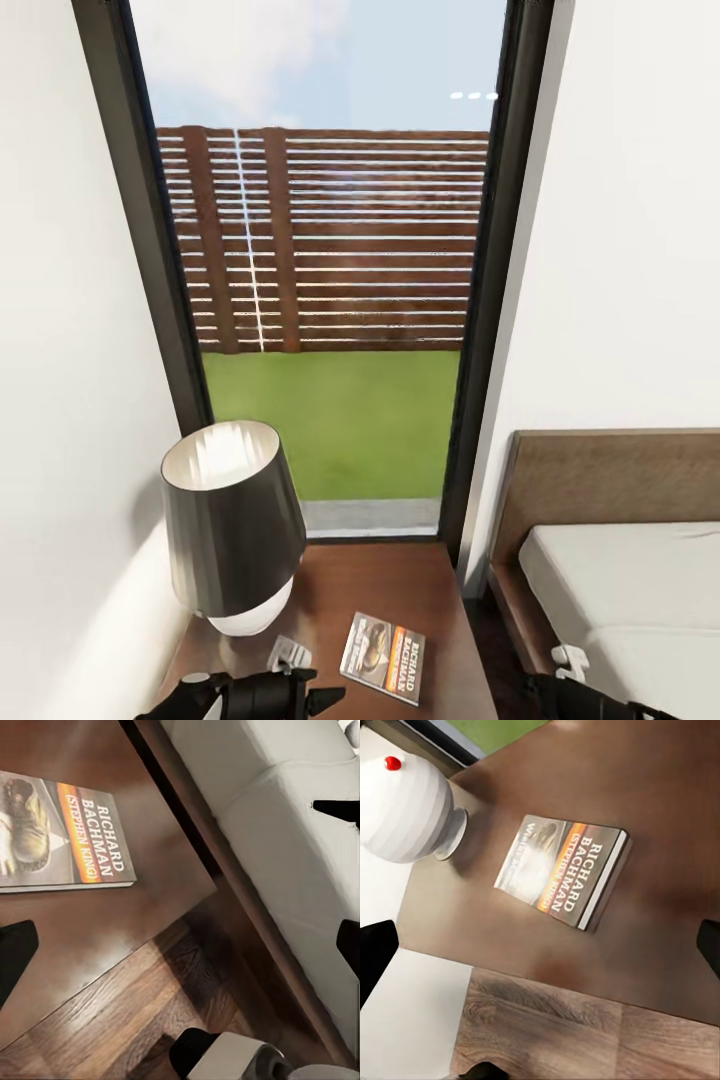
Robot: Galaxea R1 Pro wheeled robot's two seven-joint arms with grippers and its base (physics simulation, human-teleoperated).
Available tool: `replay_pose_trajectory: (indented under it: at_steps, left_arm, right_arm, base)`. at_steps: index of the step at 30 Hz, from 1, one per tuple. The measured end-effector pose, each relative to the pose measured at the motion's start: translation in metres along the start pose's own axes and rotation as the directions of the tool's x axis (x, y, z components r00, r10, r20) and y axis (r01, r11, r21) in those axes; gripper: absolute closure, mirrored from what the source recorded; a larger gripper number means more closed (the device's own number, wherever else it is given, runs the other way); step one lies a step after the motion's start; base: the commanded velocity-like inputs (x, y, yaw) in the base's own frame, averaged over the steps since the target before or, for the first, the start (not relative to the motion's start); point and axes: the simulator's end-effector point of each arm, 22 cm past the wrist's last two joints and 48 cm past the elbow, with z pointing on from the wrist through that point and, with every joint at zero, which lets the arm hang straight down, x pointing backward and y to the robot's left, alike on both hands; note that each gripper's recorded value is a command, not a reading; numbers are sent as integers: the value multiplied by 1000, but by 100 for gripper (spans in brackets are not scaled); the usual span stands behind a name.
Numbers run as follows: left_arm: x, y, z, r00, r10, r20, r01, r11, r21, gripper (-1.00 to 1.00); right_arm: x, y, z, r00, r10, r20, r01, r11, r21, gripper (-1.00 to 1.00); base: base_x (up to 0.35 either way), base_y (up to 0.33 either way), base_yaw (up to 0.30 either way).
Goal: In the bedroom, move the book from the bed onto either nightstand, and place the two sandals side by side next to the bed.
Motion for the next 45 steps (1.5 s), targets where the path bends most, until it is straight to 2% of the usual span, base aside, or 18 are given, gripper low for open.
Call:
replay_pose_trajectory:
  at_steps: [5,7,10,15,17,20,23,29,33,37,38,40,41,43,44,45]
  left_arm:
    - [9,-7,-3,1000,-23,-18,23,1000,7,-100]
    - [12,-10,-5,1000,-20,-17,20,1000,11,-100]
    - [17,-14,-6,1000,-20,-17,20,1000,5,-100]
    - [17,-7,-9,999,-20,-26,18,998,-57,-100]
    - [23,-7,-10,999,-23,-45,20,997,-73,-100]
    - [30,-11,-12,997,-24,-72,18,997,-79,-100]
    - [29,-12,-14,996,-22,-81,15,996,-87,-100]
    - [36,-14,-19,994,-45,-102,32,992,-122,-100]
    - [52,-1,-26,990,-68,-125,39,975,-217,-100]
    - [90,8,-40,978,-78,-192,17,954,-300,-100]
    - [98,8,-43,974,-70,-217,-1,950,-311,-100]
    - [116,8,-50,963,-58,-263,-32,945,-324,-100]
    - [126,7,-54,957,-58,-283,-41,942,-332,-100]
    - [140,6,-60,950,-65,-305,-48,935,-351,-100]
    - [146,7,-64,947,-70,-314,-54,928,-368,-100]
    - [147,8,-66,946,-72,-317,-56,924,-378,-100]
  right_arm:
    - [3,22,-7,1000,20,-14,-21,996,-84,-100]
    - [15,29,-12,998,50,-31,-53,992,-115,-100]
    - [37,30,-19,996,81,-47,-85,990,-115,-100]
    - [70,29,-31,990,110,-93,-118,989,-89,-100]
    - [89,30,-37,988,89,-127,-100,992,-79,-100]
    - [100,35,-41,989,26,-148,-39,995,-87,-100]
    - [100,39,-44,989,5,-151,-19,996,-90,-100]
    - [106,45,-53,986,12,-166,-26,996,-82,-100]
    - [123,47,-64,981,34,-189,-47,997,-66,-100]
    - [127,50,-70,979,45,-197,-57,997,-55,-100]
    - [128,47,-70,979,49,-200,-57,998,-35,-100]
    - [129,28,-72,978,55,-203,-44,997,60,-100]
    - [129,15,-74,977,57,-204,-32,992,125,-100]
    - [129,-2,-79,977,60,-206,-15,977,213,-100]
    - [130,-10,-83,976,63,-209,-7,967,255,-100]
    - [132,-13,-86,975,65,-212,-5,962,271,-100]
  base:
    - [0,0,0]
    - [0,0,0]
    - [0,0,0]
    - [0,0,0]
    - [0,0,0]
    - [0,0,0]
    - [0,0,0]
    - [0,0,0]
    - [0,0,0]
    - [0,0,0]
    - [0,0,0]
    - [0,0,0]
    - [0,0,0]
    - [0,0,0]
    - [0,0,0]
    - [0,0,0]
